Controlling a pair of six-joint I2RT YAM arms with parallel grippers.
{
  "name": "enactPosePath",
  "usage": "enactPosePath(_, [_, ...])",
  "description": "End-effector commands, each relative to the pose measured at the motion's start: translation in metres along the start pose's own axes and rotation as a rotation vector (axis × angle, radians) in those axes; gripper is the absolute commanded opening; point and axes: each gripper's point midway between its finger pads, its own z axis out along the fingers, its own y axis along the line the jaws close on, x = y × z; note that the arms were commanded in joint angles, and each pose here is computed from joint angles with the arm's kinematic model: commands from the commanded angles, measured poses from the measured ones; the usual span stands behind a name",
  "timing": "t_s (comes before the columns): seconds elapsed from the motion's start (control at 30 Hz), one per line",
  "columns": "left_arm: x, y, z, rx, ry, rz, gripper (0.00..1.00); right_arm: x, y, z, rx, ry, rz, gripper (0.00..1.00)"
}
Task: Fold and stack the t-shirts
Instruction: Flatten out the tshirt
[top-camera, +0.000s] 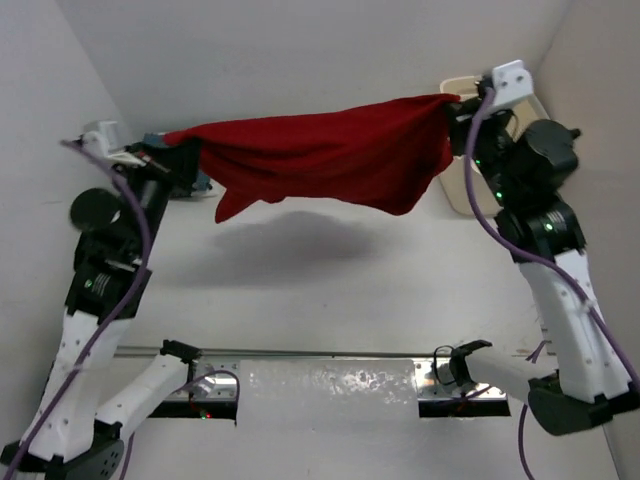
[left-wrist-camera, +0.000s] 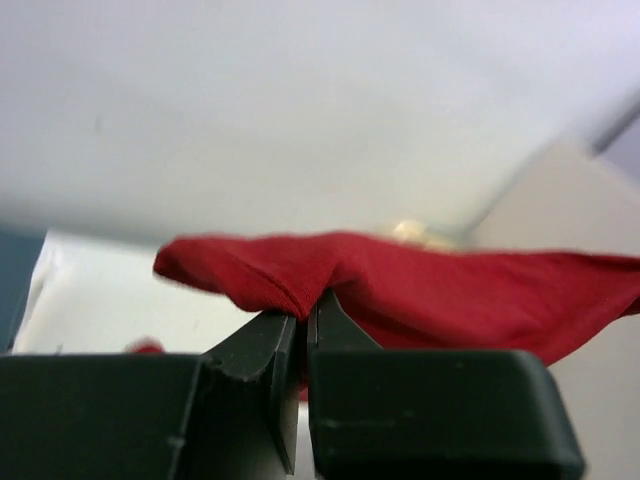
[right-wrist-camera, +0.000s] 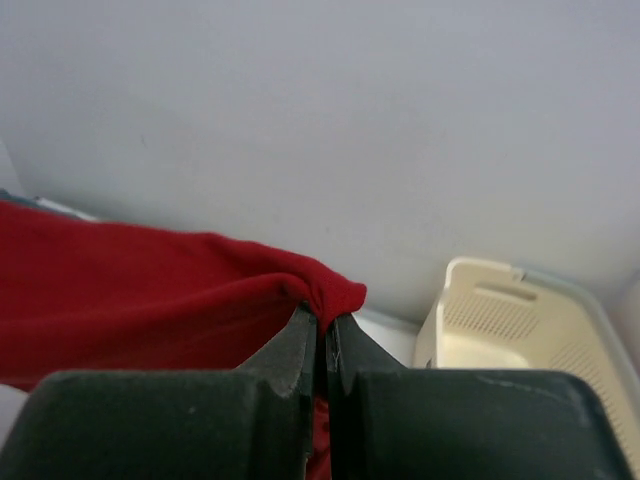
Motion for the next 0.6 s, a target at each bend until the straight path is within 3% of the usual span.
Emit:
enactPosePath(0.0, [-0.076,-0.045,-0.047,0.169,-0.214,0.022,0.00,-0.049,-0.004,-0.036,-0.017,-0.098,-0.048,0.00])
enactPosePath(0.23, [-0.162,-0.102,-0.131,0.385,-0.409,0.055,0.00,-0.143,-0.012,-0.114,-0.036,-0.315,-0.087,0.00])
enactPosePath(0.33, [-0.170,-0.113,-0.138,0.434,-0.426,0.062,0.00,-0.162,-0.020,-0.129,-0.004,-0.362,-0.103,0.00])
enactPosePath(0.47, [-0.152,-0.099,-0.104,0.355,-0.365,0.027,0.00,-0.140,-0.036,-0.095,0.091,-0.259,-0.122,0.00])
enactPosePath(0.57, [-0.098,-0.064,-0.052,0.215,-0.231,-0.032,0.00,-0.092,-0.043,-0.041,0.143,-0.106,-0.147,0.00])
